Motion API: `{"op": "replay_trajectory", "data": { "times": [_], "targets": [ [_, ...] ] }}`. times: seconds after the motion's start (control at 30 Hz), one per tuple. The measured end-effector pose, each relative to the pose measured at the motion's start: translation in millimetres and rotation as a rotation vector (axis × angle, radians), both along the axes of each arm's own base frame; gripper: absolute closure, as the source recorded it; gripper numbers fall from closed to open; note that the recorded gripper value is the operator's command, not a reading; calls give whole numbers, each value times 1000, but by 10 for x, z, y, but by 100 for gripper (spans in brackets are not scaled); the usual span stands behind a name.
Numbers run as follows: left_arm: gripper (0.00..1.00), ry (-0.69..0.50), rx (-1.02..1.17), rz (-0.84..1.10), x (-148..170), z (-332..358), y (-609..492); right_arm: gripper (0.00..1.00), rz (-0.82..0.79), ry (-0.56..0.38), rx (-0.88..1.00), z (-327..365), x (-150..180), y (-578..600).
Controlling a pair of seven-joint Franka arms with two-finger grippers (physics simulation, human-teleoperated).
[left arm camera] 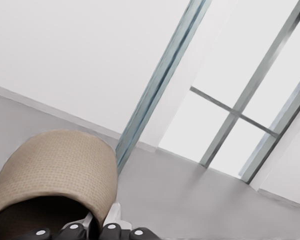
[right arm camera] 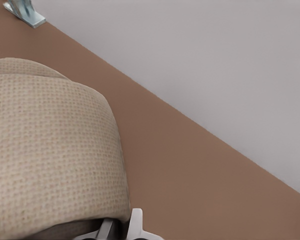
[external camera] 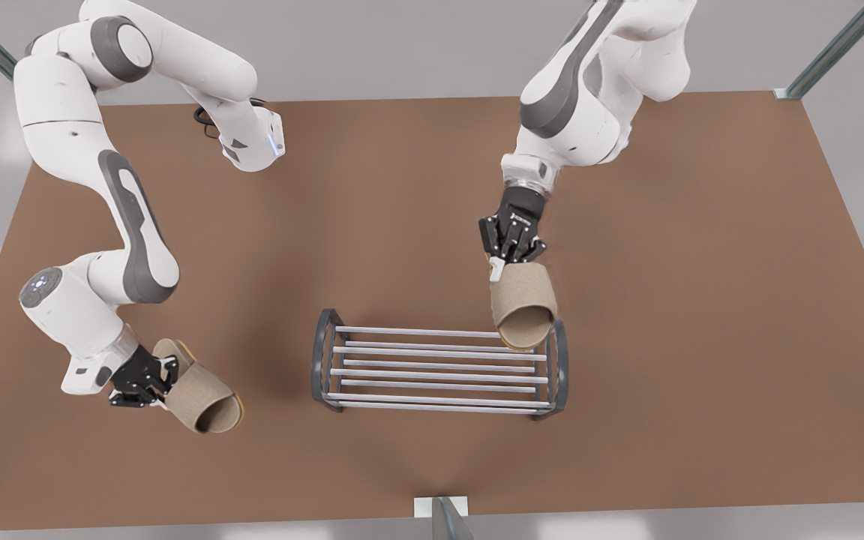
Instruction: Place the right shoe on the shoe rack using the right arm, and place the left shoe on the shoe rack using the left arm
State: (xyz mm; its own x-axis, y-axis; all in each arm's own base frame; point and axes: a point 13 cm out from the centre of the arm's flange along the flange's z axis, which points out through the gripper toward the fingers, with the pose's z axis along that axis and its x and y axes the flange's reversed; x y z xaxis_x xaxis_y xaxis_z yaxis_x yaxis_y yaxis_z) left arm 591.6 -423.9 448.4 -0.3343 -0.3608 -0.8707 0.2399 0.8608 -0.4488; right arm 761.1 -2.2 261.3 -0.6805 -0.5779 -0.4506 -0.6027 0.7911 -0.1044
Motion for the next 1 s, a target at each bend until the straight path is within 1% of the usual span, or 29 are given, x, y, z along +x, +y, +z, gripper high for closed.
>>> {"op": "replay_trajectory", "data": {
  "times": [0.03,0.1,0.17,0.23,0.33,0.4,0.47,0.5,0.67,0.7,0.9,1.0],
  "targets": [
    [79,9,21,-16,14,-175,-201,79,12,-14,-2,197,45,138],
    [79,31,60,-9,168,-550,-312,79,44,-31,-7,624,85,531],
    [79,44,92,7,346,-858,-342,79,79,-28,-18,1059,-40,1044],
    [79,62,120,33,531,-1165,-257,79,124,0,-38,1319,-306,1710],
    [79,97,159,51,619,-1591,-174,79,176,68,-74,1349,-800,2720],
    [79,117,183,66,678,-1824,-62,79,179,81,-102,1443,-1073,3279],
    [79,132,200,76,713,-1994,26,79,151,93,-140,1437,-1262,3642],
    [79,136,205,78,715,-2034,43,79,118,99,-152,1411,-1277,3722],
    [79,158,225,74,679,-2230,62,79,-154,103,-215,1245,-1090,3620],
    [0,163,228,72,672,-2254,71,79,-201,104,-209,1234,-1081,3642],
    [0,177,249,57,636,-2359,83,79,-457,87,-132,1088,-868,4018],
    [0,179,248,52,615,-2354,59,79,-557,87,-122,924,-899,4124]
  ]
}}
